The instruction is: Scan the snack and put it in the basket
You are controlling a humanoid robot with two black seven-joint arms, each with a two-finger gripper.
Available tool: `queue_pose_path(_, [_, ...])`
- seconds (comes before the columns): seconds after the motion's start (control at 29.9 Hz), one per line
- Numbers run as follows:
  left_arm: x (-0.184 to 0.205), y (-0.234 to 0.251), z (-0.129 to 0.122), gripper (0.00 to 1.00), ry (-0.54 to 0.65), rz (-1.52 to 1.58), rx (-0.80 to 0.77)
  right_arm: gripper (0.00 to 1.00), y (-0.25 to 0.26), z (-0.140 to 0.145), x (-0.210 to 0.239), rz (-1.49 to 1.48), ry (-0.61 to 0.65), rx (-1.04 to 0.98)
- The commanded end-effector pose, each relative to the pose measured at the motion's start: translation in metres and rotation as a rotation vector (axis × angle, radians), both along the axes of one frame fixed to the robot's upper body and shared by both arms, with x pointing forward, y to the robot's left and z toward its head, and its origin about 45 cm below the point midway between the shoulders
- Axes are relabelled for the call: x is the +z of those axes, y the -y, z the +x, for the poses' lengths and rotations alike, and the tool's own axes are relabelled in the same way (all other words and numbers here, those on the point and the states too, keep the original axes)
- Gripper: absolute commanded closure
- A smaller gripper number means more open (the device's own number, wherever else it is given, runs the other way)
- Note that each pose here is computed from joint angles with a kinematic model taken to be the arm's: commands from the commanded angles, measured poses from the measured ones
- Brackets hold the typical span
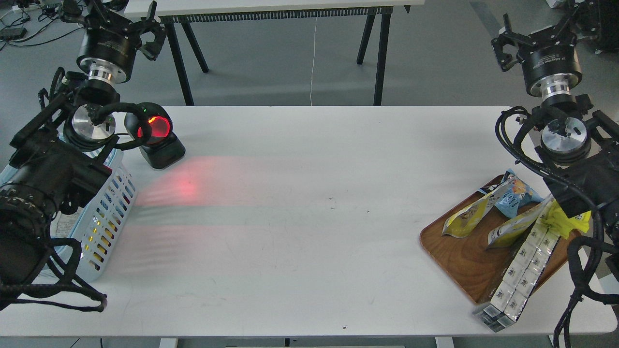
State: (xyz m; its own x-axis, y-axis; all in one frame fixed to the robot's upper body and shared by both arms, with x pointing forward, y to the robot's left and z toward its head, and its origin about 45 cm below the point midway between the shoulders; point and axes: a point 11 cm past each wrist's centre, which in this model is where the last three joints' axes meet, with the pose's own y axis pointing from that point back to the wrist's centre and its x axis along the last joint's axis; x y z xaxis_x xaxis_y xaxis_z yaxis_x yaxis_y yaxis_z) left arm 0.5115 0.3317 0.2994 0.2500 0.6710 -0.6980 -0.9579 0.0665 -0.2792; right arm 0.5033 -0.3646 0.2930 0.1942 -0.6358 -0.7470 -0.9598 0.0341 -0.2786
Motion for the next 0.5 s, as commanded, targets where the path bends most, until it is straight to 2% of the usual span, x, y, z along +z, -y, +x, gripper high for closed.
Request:
queue_pose_path(0.0, [-0.002, 0.0, 0.0, 0.0, -0.008, 0.013, -0.005, 0.01, -0.003, 0.0, -0.001, 0.003, 0.0, 0.003])
queue_pose_path(0.3, [0.005, -0.008, 0.0, 0.0, 0.007, 0.014, 0.012, 0.01, -0.011, 0.004, 0.009, -0.068, 0.007, 0.042])
queue_pose_path(0.47, [0.01, -0.014, 0.0, 0.0, 0.012, 0.028, 0.018, 0.01, -0.019, 0.006, 0.057, -0.291, 0.074, 0.141])
